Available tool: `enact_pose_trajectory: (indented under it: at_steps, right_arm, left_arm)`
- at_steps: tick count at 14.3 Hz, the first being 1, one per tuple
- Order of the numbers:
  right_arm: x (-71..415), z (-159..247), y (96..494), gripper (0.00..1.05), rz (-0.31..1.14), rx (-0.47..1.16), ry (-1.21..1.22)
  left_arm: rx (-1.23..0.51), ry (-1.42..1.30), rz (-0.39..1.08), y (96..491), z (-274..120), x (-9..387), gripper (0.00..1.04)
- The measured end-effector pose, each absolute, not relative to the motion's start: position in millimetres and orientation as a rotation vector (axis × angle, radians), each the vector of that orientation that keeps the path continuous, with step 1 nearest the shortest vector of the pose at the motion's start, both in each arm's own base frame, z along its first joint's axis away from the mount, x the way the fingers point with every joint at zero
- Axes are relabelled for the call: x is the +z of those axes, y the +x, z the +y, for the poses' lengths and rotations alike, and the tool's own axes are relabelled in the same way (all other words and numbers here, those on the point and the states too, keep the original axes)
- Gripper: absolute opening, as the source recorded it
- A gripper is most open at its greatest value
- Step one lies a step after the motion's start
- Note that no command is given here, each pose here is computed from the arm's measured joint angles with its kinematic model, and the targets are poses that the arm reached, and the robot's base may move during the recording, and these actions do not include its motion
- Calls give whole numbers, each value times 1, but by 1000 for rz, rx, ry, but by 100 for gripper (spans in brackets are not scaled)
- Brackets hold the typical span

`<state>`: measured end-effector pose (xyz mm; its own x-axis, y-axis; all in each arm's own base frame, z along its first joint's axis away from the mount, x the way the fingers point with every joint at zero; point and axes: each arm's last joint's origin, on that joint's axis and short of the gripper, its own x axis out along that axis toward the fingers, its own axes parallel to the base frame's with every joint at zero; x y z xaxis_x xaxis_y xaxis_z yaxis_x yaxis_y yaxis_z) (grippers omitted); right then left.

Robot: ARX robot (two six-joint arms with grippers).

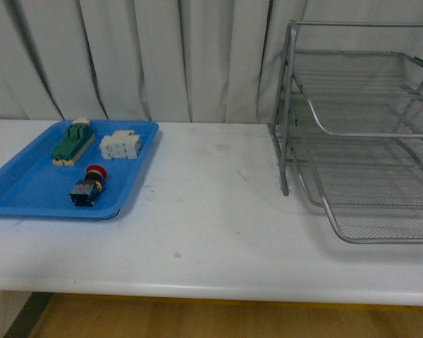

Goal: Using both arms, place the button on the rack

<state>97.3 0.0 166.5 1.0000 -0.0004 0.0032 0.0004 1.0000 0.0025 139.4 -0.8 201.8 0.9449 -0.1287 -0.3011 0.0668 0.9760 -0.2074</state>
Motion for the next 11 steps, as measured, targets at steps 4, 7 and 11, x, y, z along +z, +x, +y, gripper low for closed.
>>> enact_pose_trajectory:
  at_steps: [4, 7, 11]
  right_arm:
    - [167, 0, 97, 98, -4, 0, 2]
    - [167, 0, 97, 98, -4, 0, 2]
    - [167, 0, 97, 98, -3, 0, 2]
  left_arm:
    - [-78, -108, 518, 305, -18, 180, 98]
    - [-50, -91, 729, 388, -23, 129, 98]
    - [-55, -73, 743, 428, -17, 128, 98]
